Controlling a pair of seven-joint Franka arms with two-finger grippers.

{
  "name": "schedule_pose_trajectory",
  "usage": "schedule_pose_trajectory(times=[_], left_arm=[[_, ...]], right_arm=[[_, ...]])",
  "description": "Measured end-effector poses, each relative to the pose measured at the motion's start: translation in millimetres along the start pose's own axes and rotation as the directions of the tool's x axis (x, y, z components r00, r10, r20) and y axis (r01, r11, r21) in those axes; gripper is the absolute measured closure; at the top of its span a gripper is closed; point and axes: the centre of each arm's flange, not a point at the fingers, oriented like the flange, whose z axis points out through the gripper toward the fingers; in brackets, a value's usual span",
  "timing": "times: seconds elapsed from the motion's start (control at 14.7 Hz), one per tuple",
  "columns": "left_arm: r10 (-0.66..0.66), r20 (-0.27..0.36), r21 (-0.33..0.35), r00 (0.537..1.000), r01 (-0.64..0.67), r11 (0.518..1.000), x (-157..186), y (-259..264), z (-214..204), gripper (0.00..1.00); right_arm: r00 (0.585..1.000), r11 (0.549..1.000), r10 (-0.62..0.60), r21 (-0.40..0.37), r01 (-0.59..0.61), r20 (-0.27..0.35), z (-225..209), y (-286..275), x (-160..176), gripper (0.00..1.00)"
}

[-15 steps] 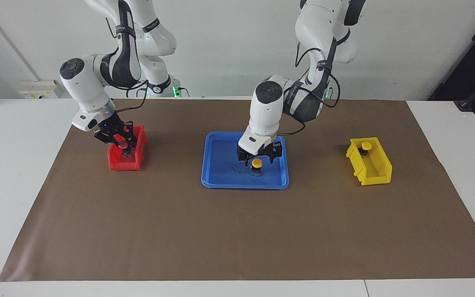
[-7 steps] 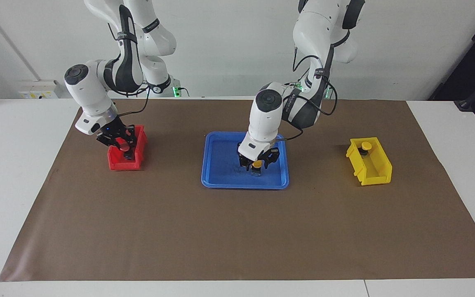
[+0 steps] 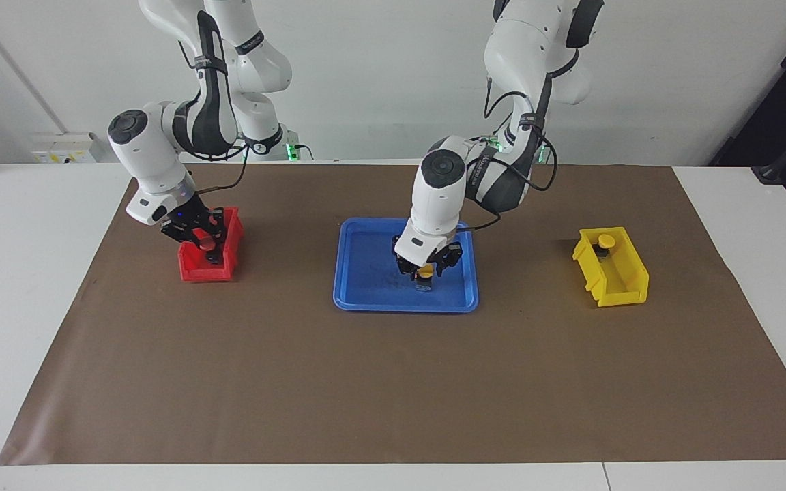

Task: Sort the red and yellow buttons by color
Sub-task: 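Grasp the remaining yellow button with the left gripper, then carry the yellow button into the yellow bin and open the left gripper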

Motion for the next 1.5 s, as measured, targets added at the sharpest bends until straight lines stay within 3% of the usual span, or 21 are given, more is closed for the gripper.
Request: schedule_pose_trajectory(times=[0.14, 0.2, 0.27, 0.34, 0.61, 0.82, 1.16, 1.29, 1.43, 1.5], left_arm=[[-0.005, 0.002, 0.001, 1.0, 0.005, 1.0, 0.0, -0.7, -0.7, 0.42], [-0.012, 0.001, 0.001, 1.0, 0.012, 1.0, 0.1, -0.9, -1.1, 0.54], [-0.019, 0.002, 0.001, 1.0, 0.019, 1.0, 0.1, -1.1, -0.9, 0.59], [-0.027, 0.005, 0.0, 1.0, 0.027, 1.0, 0.0, -1.5, -0.3, 0.59], [-0.057, 0.022, -0.026, 0.998, 0.057, 0.998, 2.6, -4.7, -3.5, 0.59], [-0.08, 0.043, -0.027, 0.996, 0.082, 0.996, 10.4, -26.7, -45.1, 0.59], [0.035, 0.103, -0.033, 0.994, -0.032, 0.999, 41.2, -164.3, -149.4, 0.59], [0.085, 0.098, -0.045, 0.992, -0.08, 0.996, 63.5, -236.5, -164.6, 0.59], [0.118, 0.088, -0.036, 0.989, -0.115, 0.993, 80.7, -292.9, -166.2, 0.59], [0.122, 0.084, -0.031, 0.989, -0.12, 0.992, 86.6, -314.5, -165.7, 0.59]], right_arm=[[1.0, 1.0, 0.0, 0.0, 0.0, 0.0, 0.1, 0.0, -0.1, 0.59], [1.0, 1.0, 0.0, 0.0, 0.0, 0.0, 0.4, 0.0, -0.2, 0.55], [1.0, 1.0, 0.0, 0.001, 0.0, 0.003, 1.5, -0.1, -0.6, 0.46], [1.0, 1.0, 0.0, 0.001, 0.0, 0.005, 2.5, 0.0, -0.6, 0.37], [1.0, 1.0, -0.022, 0.004, 0.022, 0.009, -2.0, 1.4, 2.9, 0.37], [0.999, 0.999, -0.03, 0.01, 0.03, 0.015, -21.1, 3.5, 13.3, 0.37], [0.999, 0.999, -0.03, 0.025, 0.029, 0.034, -67.0, 4.5, 32.5, 0.33], [0.999, 1.0, 0.004, 0.029, -0.006, 0.043, -106.0, -0.1, 45.2, 0.21], [0.998, 0.998, 0.052, 0.029, -0.054, 0.045, -157.0, -12.4, 57.0, 0.17], [0.996, 0.996, 0.079, 0.028, -0.08, 0.046, -183.6, -18.0, 60.4, 0.08]])
